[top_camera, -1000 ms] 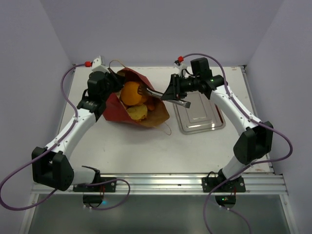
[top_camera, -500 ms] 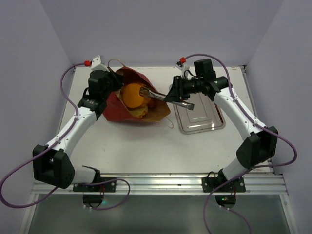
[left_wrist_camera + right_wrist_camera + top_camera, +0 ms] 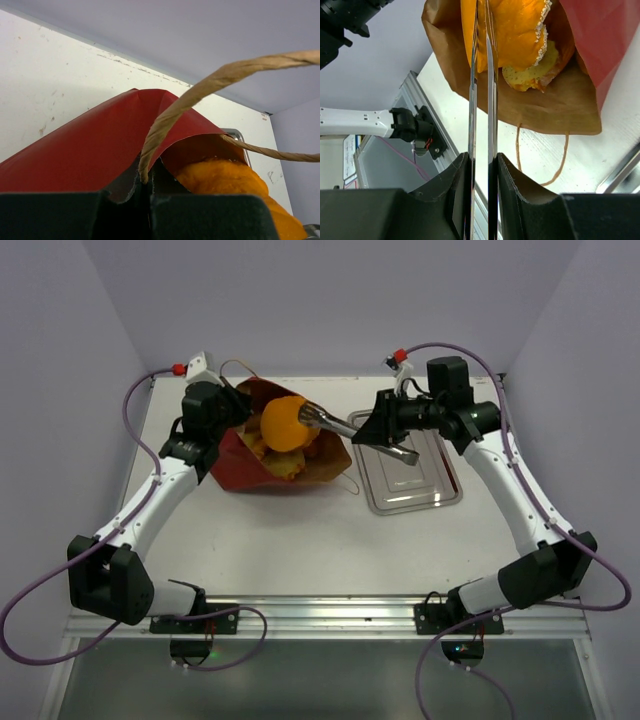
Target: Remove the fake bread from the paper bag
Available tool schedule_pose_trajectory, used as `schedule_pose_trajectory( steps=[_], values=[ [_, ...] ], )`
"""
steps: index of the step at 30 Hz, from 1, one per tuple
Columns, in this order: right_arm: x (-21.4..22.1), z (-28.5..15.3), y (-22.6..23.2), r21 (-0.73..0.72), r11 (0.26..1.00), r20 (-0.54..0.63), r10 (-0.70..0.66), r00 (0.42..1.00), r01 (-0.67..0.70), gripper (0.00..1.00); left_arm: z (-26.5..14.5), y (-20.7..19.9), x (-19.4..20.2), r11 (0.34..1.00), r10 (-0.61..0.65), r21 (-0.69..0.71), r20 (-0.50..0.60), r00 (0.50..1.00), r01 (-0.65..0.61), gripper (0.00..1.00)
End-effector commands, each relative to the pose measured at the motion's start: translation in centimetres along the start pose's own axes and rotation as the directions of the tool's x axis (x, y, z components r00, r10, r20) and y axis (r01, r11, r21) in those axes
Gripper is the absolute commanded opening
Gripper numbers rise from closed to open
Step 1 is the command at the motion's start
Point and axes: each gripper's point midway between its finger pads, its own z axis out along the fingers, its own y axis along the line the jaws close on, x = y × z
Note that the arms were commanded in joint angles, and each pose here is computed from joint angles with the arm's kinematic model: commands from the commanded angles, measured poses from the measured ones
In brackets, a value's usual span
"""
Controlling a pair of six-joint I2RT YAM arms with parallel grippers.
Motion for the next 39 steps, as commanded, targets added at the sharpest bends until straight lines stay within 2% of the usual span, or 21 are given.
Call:
schedule_pose_trajectory(
  steps=[1,9,13,16,19,20,22,23,24,27,32,39],
  values=[
    [-2.4,-3.1,2.6,-0.04,0.994,0.099,-0.094,0.991,0.099,0.0,-0.6,-2.3,-5.6,0.998,-0.031,0.055,0.164,0.986,0.022,0.0],
    [-4.9,-7.1,2.3,-0.028,0.996,0.199,-0.083,0.977,0.09,0.0,-0.4,-1.6,-5.4,0.999,-0.03,0.048,0.152,0.988,0.023,0.0],
    [-4.5,-6.5,1.4,-0.034,0.998,0.191,-0.054,0.98,0.062,0.0,0.0,-1.7,-4.8,0.998,-0.037,0.064,0.13,0.991,0.029,0.0],
    [-2.6,-5.3,-0.8,-0.006,1.0,0.145,-0.021,0.989,0.022,0.0,0.4,-1.9,-4.2,0.996,-0.055,0.078,0.106,0.993,0.046,0.0],
    [-0.9,-5.0,-1.1,-0.007,0.996,0.076,-0.09,0.993,0.091,0.0,0.5,-1.9,-4.0,0.994,-0.068,0.089,0.098,0.993,0.06,0.0],
    [-0.8,-5.0,-1.2,0.007,0.983,0.057,-0.184,0.981,0.184,0.0,0.4,-2.0,-4.1,0.993,-0.07,0.097,0.097,0.993,0.061,0.0],
    [1.6,-4.1,-0.2,0.007,0.962,-0.052,-0.273,0.961,0.274,0.0,0.4,-2.3,-4.3,0.992,-0.079,0.11,0.097,0.992,0.068,0.0],
    [2.2,-3.6,-1.5,0.079,0.935,-0.098,-0.337,0.936,0.345,0.0,0.3,-2.5,-4.3,0.991,-0.08,0.117,0.096,0.992,0.069,0.0],
    [3.2,-2.8,-0.2,0.061,0.914,-0.125,-0.392,0.911,0.401,0.0,0.3,-2.8,-4.3,0.989,-0.084,0.128,0.091,0.992,0.072,0.0],
    [4.2,-1.7,0.0,0.099,0.86,-0.163,-0.482,0.861,0.501,0.0,0.3,-3.1,-4.3,0.987,-0.091,0.139,0.082,0.993,0.079,0.0],
    [3.9,-1.3,0.2,0.133,0.795,-0.193,-0.565,0.802,0.592,0.07,0.4,-3.0,-3.7,0.987,-0.09,0.142,0.066,0.994,0.08,0.0],
    [4.1,-0.9,-1.5,0.191,0.745,-0.269,-0.587,0.764,0.639,0.2,0.3,-2.9,-3.5,0.986,-0.097,0.143,0.063,0.993,0.088,0.0]
  ],
)
